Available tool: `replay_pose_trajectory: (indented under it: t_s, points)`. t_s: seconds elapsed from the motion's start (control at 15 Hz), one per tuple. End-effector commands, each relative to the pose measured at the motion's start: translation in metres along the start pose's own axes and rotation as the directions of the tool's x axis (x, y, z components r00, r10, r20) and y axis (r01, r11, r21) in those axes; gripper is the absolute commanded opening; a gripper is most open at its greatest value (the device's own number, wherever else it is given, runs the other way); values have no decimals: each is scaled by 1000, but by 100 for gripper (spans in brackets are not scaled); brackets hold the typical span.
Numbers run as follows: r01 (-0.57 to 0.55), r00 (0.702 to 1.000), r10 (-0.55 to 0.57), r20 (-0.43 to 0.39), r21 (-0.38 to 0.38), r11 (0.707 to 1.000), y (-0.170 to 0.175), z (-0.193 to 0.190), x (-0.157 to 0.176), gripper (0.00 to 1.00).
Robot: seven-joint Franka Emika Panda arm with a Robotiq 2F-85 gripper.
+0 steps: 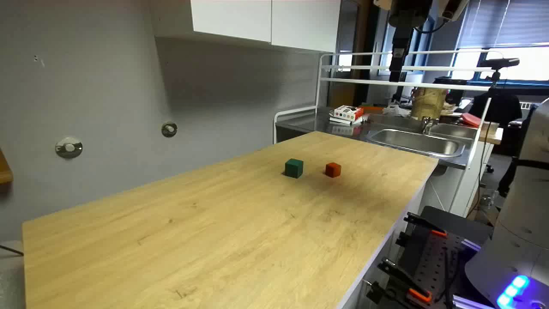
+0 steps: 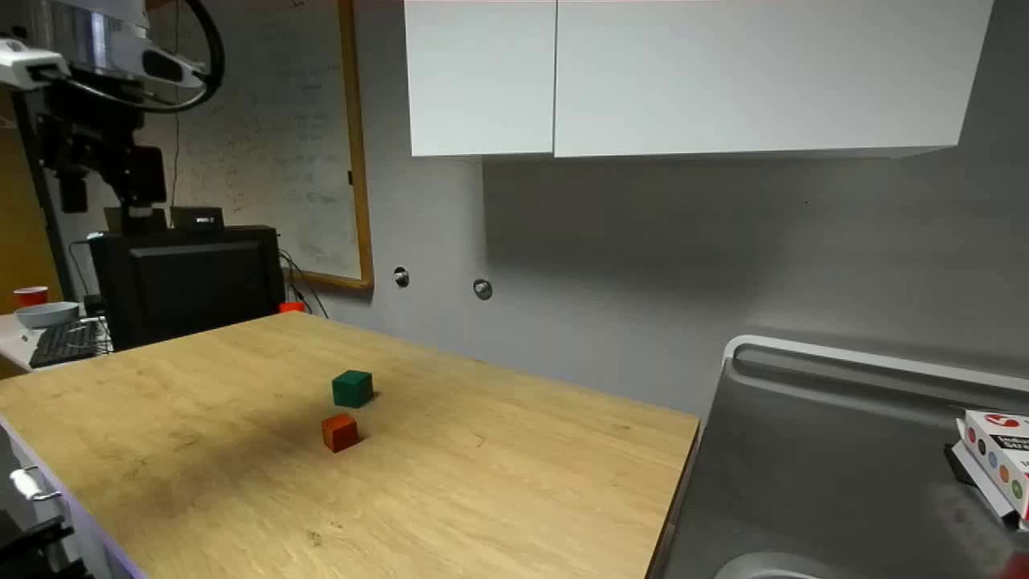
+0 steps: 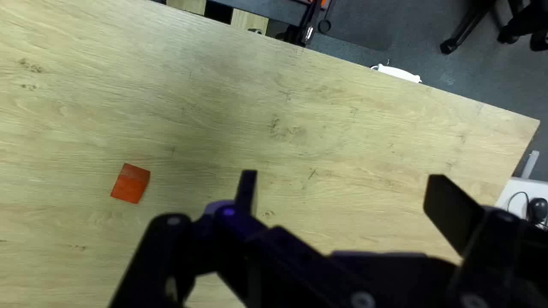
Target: Put the orange cube on top of the green cube
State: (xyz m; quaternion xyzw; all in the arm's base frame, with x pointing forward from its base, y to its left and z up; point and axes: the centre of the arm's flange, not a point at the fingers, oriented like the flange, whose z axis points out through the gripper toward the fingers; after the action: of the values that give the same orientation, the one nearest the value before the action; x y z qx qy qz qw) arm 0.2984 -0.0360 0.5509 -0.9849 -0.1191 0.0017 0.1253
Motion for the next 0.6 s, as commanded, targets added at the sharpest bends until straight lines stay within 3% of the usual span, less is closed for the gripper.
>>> replay_pose_trajectory:
  t_s: [0.0,0.53]
  points:
    - [0,1000,0,-2,-1,1000,0,-1,0,100]
    - [1,1000,-1,-6,-1,1000,0,-2,0,100]
